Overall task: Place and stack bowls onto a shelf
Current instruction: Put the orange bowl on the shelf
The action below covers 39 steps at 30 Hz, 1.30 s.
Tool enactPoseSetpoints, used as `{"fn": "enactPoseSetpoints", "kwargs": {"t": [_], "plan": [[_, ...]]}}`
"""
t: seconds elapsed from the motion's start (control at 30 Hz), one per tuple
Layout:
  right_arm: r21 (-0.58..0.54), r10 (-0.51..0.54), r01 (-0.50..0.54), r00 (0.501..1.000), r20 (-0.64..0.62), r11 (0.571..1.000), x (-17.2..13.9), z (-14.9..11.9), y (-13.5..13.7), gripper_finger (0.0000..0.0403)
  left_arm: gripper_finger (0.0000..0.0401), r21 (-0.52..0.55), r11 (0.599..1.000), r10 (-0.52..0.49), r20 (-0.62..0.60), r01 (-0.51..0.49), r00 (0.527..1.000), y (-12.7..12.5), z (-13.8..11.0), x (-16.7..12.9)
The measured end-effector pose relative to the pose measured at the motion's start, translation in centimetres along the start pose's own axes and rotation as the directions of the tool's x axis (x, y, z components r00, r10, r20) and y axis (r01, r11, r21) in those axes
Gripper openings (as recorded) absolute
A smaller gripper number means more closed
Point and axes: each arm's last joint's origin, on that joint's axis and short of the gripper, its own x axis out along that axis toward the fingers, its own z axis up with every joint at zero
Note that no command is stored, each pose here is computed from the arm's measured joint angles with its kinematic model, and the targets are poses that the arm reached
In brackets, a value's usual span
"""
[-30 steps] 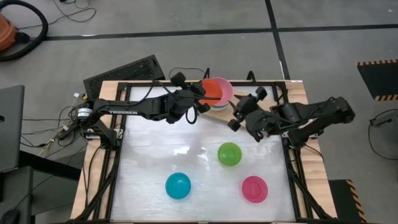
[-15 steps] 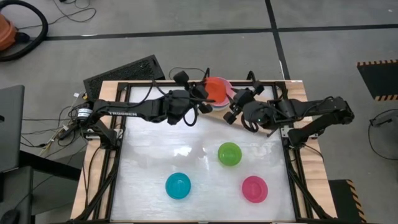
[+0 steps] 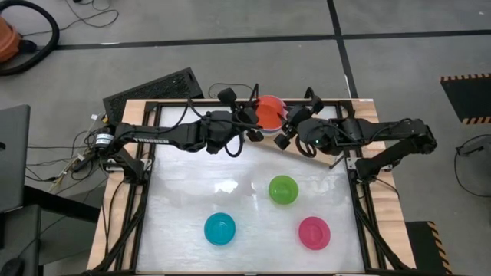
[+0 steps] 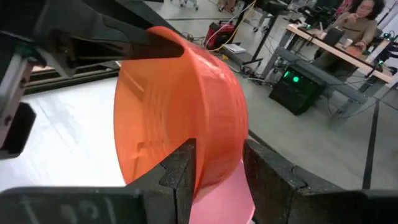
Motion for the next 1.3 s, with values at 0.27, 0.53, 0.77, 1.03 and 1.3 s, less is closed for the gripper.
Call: {"fn": "enactPoseSetpoints", "kwargs": {"t": [0.27, 0.53, 0.77, 1.03, 1.3], "plan": [[0.007, 0.012, -0.011, 1.0, -0.011, 1.0, 0.4, 0.0, -0.2, 0.0078, 0.0, -0.006, 1.0, 0.004, 0.016, -0.004, 1.0, 0.0, 0.2, -0.1], [0.01, -0.003, 0.004, 1.0, -0.014, 1.0, 0.4, -0.1, -0.3, 0.0024, 0.0004, -0.049, 0.998, -0.028, 0.048, 0.03, 0.998, -0.1, 0.4, -0.2], [0.03, 0.053, -0.052, 0.998, -0.043, 0.998, 0.4, -0.4, -0.1, 0.0024, 0.0064, -0.036, 0.996, -0.084, 0.096, 0.088, 0.992, -0.3, 0.6, -0.3], [0.028, 0.072, -0.071, 0.996, -0.049, 0.997, 0.4, -0.4, 0.0, 0.0024, 0.0173, -0.015, 0.999, -0.042, 0.073, 0.043, 0.996, -0.3, 0.9, -0.8], [0.017, -0.008, 0.01, 0.992, -0.123, 1.0, 1.4, -0.8, -3.1, 0.0024, 0.0224, -0.044, 0.999, 0.023, 0.083, -0.019, 0.996, 2.5, 2.3, -3.6]]}}
